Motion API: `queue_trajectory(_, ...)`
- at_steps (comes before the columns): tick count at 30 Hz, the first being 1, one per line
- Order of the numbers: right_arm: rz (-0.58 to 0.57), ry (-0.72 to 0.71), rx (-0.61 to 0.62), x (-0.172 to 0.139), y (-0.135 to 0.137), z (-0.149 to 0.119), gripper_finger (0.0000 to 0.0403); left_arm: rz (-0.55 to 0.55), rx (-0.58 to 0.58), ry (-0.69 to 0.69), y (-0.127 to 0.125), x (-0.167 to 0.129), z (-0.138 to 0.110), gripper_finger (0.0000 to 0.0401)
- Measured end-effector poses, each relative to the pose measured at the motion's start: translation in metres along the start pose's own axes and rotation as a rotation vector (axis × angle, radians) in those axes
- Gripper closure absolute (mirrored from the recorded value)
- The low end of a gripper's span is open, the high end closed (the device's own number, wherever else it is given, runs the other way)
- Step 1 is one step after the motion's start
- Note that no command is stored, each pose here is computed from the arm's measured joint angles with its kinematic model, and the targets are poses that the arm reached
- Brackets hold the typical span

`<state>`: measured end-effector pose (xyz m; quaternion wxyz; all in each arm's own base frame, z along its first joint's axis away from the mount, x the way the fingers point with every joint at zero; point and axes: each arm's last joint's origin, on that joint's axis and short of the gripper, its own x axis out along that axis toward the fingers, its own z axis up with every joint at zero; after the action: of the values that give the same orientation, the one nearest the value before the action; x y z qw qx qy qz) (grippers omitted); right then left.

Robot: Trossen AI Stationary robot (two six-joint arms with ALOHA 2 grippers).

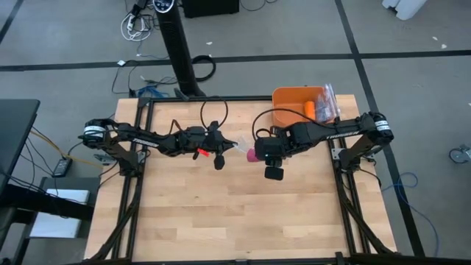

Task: Roll bandage
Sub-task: Insert the pink bandage into the transparent zip bag

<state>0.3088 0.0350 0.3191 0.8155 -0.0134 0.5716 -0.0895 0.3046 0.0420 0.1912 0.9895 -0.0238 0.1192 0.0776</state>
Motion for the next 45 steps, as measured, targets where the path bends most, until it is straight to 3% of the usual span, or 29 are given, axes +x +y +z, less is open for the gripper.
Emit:
queue_trajectory(8,0.031,-0.043,-0.166,-0.001,0.007,0.003,0.0285,-0.001,0.0,0.039,0.0,0.0,-0.004,0.0401)
queue_trajectory(16,0.029,-0.009,-0.17,0.001,-0.005,0.002,0.0285,-0.002,0.001,0.042,0.0,0.0,-0.004,0.0401)
queue_trajectory(26,0.042,0.034,-0.093,0.005,-0.021,0.002,0.0285,-0.02,0.005,0.055,0.0,0.0,-0.005,0.0401)
queue_trajectory(35,0.029,0.054,0.062,0.008,-0.039,0.003,0.0285,-0.021,0.007,0.082,-0.001,0.0,-0.008,0.0401)
queue_trajectory(40,0.009,0.053,0.212,0.01,-0.055,0.004,0.0285,-0.022,0.008,0.083,-0.001,0.0,-0.008,0.0401)
queue_trajectory(45,0.002,0.039,0.264,0.011,-0.063,0.005,0.0285,-0.032,0.011,0.077,-0.005,0.0,-0.007,0.0401)
